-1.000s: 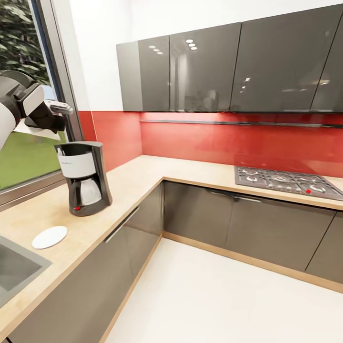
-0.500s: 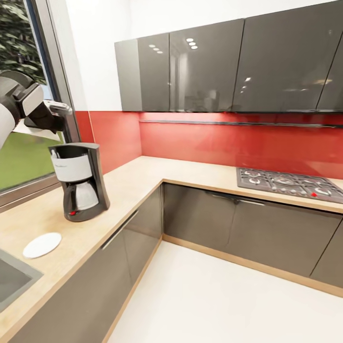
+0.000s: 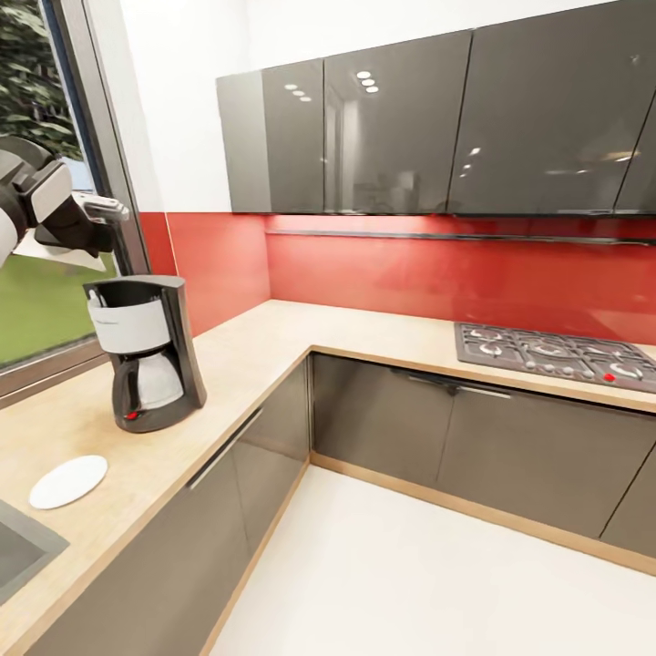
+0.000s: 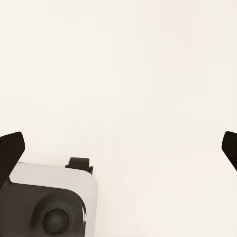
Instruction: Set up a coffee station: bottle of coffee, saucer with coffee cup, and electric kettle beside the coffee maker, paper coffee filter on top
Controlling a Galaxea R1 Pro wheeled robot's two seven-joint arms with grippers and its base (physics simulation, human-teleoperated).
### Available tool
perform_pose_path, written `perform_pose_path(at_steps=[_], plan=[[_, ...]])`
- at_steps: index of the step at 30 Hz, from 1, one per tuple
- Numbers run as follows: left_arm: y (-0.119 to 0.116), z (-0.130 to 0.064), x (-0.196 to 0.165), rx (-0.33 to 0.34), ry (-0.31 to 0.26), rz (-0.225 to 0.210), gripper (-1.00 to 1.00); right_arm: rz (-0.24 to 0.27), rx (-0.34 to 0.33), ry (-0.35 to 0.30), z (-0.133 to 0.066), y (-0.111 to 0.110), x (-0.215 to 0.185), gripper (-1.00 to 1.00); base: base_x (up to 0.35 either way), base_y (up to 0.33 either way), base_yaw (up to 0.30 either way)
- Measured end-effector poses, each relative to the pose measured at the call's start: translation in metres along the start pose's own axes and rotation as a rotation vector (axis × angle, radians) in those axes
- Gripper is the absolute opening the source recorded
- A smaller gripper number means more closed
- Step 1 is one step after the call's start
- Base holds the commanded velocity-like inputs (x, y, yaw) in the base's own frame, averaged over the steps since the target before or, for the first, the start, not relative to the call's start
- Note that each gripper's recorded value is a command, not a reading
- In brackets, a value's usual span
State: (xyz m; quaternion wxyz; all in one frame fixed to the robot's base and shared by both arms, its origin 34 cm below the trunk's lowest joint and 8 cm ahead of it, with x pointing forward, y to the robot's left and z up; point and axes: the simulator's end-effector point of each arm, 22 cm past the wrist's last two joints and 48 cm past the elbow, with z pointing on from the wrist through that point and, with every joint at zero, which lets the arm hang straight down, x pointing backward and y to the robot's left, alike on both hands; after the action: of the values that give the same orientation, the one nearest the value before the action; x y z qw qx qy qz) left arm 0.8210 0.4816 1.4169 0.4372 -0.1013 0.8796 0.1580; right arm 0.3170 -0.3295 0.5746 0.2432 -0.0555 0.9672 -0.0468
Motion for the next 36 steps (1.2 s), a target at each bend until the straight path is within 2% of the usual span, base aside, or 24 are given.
perform_pose_path(at_steps=[13,20,22,25,36], plan=[[0.001,0.001,0.001,-0.001,0.001,0.000,-1.00,0.000,0.000,0.000,0.000,0.000,0.000,1.00,0.120,0.000,0.000],[-0.002,0.010,0.011,-0.003,0.020,0.009,-1.00,0.000,0.000,0.000,0.000,0.000,0.000,1.00,0.012,0.000,0.000],[-0.006,0.021,0.023,-0.006,0.043,0.020,-1.00,0.000,0.000,0.000,0.000,0.000,0.000,1.00,0.000,0.000,0.000],[-0.007,0.026,0.029,-0.011,0.055,0.027,-1.00,0.000,0.000,0.000,0.000,0.000,0.000,1.00,0.000,0.000,0.000],[-0.007,0.029,0.033,-0.014,0.062,0.031,-1.00,0.000,0.000,0.000,0.000,0.000,0.000,1.00,0.000,0.000,0.000]])
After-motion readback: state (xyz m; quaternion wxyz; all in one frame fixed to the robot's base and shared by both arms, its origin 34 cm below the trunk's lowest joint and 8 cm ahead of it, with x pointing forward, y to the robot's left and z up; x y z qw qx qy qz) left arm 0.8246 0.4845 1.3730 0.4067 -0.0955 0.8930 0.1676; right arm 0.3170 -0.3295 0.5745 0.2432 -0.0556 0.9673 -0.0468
